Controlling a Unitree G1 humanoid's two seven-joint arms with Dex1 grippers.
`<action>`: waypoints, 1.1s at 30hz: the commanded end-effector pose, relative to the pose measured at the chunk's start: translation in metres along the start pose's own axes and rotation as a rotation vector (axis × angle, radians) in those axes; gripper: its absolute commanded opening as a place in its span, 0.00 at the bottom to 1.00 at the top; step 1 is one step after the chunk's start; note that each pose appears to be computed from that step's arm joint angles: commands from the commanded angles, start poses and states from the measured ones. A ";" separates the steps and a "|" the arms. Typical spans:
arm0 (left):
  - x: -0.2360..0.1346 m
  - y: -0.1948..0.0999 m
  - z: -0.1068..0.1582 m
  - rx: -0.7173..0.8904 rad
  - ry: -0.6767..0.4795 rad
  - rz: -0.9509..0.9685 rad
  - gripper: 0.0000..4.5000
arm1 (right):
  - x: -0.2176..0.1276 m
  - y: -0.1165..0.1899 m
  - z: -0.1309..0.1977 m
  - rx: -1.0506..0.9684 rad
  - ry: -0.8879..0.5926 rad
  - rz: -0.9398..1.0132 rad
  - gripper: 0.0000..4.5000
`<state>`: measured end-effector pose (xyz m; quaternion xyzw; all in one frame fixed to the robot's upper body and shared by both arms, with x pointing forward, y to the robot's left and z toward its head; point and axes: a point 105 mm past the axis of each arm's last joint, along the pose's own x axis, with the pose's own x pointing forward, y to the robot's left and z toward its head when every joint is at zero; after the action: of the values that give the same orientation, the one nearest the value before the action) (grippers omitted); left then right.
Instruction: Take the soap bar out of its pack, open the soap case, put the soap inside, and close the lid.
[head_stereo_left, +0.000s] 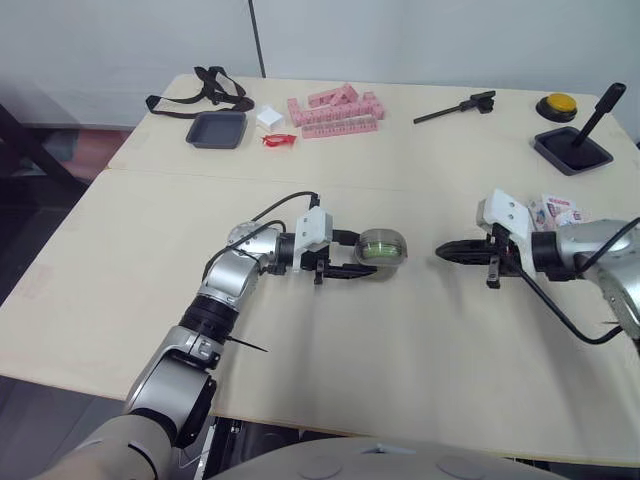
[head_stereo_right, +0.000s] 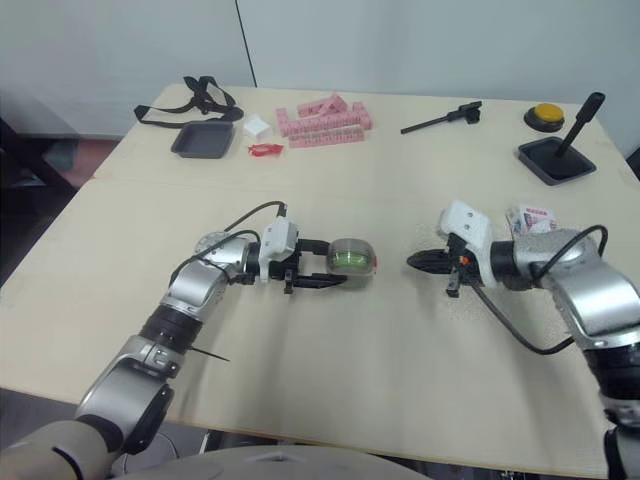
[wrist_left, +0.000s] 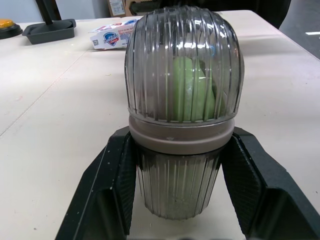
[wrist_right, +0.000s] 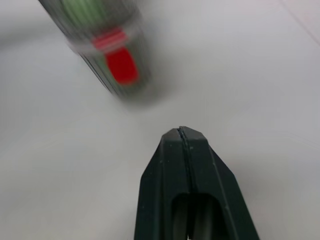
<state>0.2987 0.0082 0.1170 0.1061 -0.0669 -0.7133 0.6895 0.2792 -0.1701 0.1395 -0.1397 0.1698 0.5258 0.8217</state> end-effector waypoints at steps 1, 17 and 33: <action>-0.004 0.005 0.005 0.012 -0.010 0.016 0.43 | -0.011 0.006 0.019 -0.032 -0.114 0.017 0.01; -0.003 0.005 0.005 0.013 -0.012 0.014 0.43 | 0.008 0.036 0.083 -0.173 -0.321 0.121 0.01; -0.004 0.004 0.004 0.016 -0.003 0.013 0.43 | 0.028 0.041 0.077 -0.188 -0.307 0.162 0.01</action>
<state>0.2990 0.0082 0.1171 0.1047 -0.0662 -0.7133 0.6899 0.2627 -0.1013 0.1845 -0.1083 0.0277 0.6175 0.7786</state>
